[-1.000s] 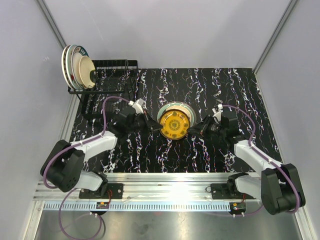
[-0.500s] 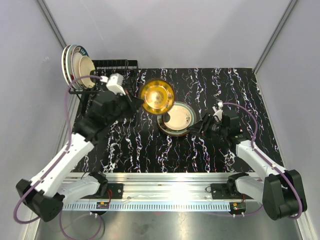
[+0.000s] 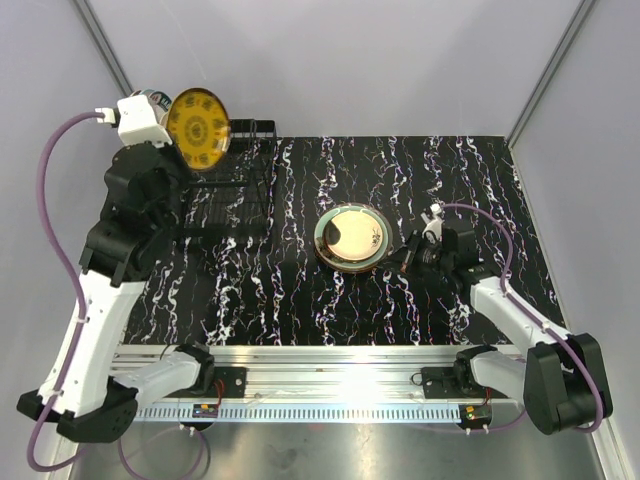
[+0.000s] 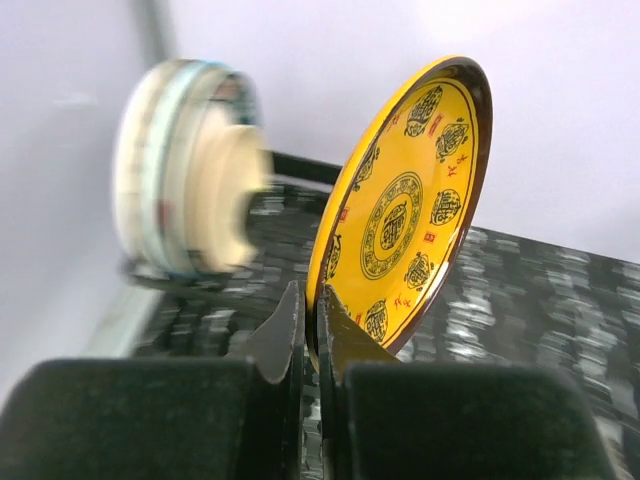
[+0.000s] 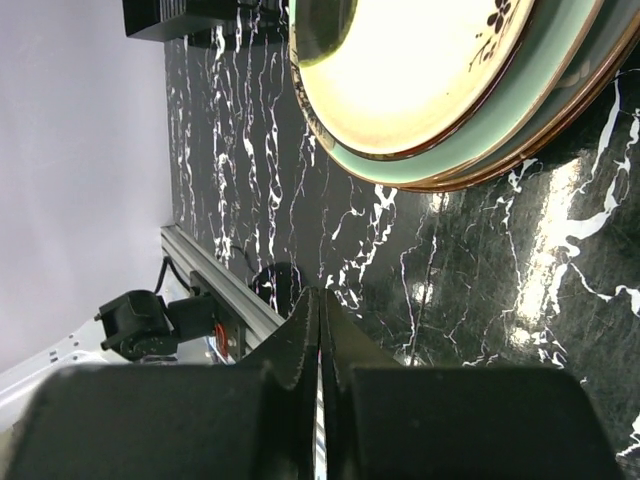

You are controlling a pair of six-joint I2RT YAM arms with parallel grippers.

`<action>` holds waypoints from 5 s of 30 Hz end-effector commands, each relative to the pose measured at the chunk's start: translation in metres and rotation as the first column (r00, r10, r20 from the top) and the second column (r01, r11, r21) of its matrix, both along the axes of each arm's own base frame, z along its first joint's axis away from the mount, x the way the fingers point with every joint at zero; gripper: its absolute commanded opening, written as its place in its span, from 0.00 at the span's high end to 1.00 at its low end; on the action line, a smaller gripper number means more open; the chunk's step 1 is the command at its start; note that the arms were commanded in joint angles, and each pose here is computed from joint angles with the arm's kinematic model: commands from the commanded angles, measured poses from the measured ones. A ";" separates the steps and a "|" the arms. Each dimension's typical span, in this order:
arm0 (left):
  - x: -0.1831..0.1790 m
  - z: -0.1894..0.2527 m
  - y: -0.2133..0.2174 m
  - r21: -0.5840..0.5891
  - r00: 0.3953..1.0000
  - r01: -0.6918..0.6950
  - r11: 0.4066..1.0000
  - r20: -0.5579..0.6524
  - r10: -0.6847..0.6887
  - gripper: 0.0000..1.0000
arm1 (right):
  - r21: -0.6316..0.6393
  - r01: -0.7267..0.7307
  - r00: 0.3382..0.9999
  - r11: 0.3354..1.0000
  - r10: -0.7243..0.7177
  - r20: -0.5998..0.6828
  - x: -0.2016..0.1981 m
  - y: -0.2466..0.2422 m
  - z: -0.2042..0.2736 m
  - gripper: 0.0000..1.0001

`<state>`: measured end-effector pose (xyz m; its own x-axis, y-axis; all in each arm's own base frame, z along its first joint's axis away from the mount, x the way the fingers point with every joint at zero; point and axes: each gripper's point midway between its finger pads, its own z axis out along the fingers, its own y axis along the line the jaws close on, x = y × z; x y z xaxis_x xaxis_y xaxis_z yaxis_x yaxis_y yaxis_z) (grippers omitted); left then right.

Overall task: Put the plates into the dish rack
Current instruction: Insert the plate into the dish rack

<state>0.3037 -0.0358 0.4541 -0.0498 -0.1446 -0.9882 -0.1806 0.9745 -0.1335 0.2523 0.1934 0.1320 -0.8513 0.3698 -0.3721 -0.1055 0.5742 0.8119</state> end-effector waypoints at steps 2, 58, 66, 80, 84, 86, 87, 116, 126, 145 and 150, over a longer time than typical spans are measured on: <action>0.010 0.009 0.039 0.103 0.986 -0.166 0.981 -0.004 0.167 1.00 | -0.032 -0.044 0.997 0.999 0.046 0.054 0.006 0.002 0.009 1.00; 0.138 -0.091 0.088 0.475 0.906 -0.248 0.844 -0.194 0.375 1.00 | -0.067 -0.063 0.998 0.996 0.063 -0.011 0.021 0.005 -0.025 0.74; 0.142 -0.104 0.087 0.482 0.898 -0.232 0.845 -0.228 0.377 1.00 | -0.070 -0.065 0.998 0.995 0.064 -0.015 0.021 0.006 -0.027 0.73; 0.112 -0.045 0.098 0.429 0.905 -0.343 0.836 -0.087 0.416 1.00 | -0.065 -0.069 0.997 0.995 0.067 -0.022 0.021 0.006 -0.028 0.74; 0.105 -0.029 0.100 0.416 0.908 -0.366 0.833 -0.035 0.417 1.00 | -0.065 -0.069 0.998 0.996 0.067 -0.019 0.021 0.006 -0.028 0.73; 0.103 -0.025 0.101 0.419 0.906 -0.375 0.827 -0.022 0.422 1.00 | -0.066 -0.069 0.998 0.995 0.068 -0.018 0.021 0.006 -0.028 0.73; 0.104 -0.025 0.101 0.419 0.906 -0.375 0.827 -0.021 0.422 1.00 | -0.066 -0.071 0.997 0.995 0.070 -0.018 0.021 0.006 -0.028 0.73; 0.136 -0.092 0.086 0.475 0.914 -0.235 0.848 -0.190 0.359 1.00 | -0.080 -0.070 0.997 0.994 0.067 -0.035 0.021 0.005 -0.035 0.73; 0.139 -0.117 0.088 0.497 0.892 -0.218 0.840 -0.248 0.378 1.00 | -0.081 -0.069 0.997 0.994 0.066 -0.035 0.021 0.005 -0.035 0.73; 0.120 -0.101 0.102 0.507 0.859 -0.299 0.808 -0.226 0.459 1.00 | -0.079 -0.071 0.997 0.994 0.068 -0.039 0.021 0.005 -0.036 0.73; 0.114 -0.093 0.102 0.494 0.867 -0.306 0.814 -0.208 0.453 1.00 | -0.079 -0.071 0.997 0.994 0.068 -0.038 0.021 0.005 -0.036 0.73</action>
<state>0.4388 0.0484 0.3239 -0.4517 0.2420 -0.8587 -0.4024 0.8038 0.4382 0.2599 0.1938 0.0811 -0.9081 0.2904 -0.3018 -0.0509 0.6389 0.7676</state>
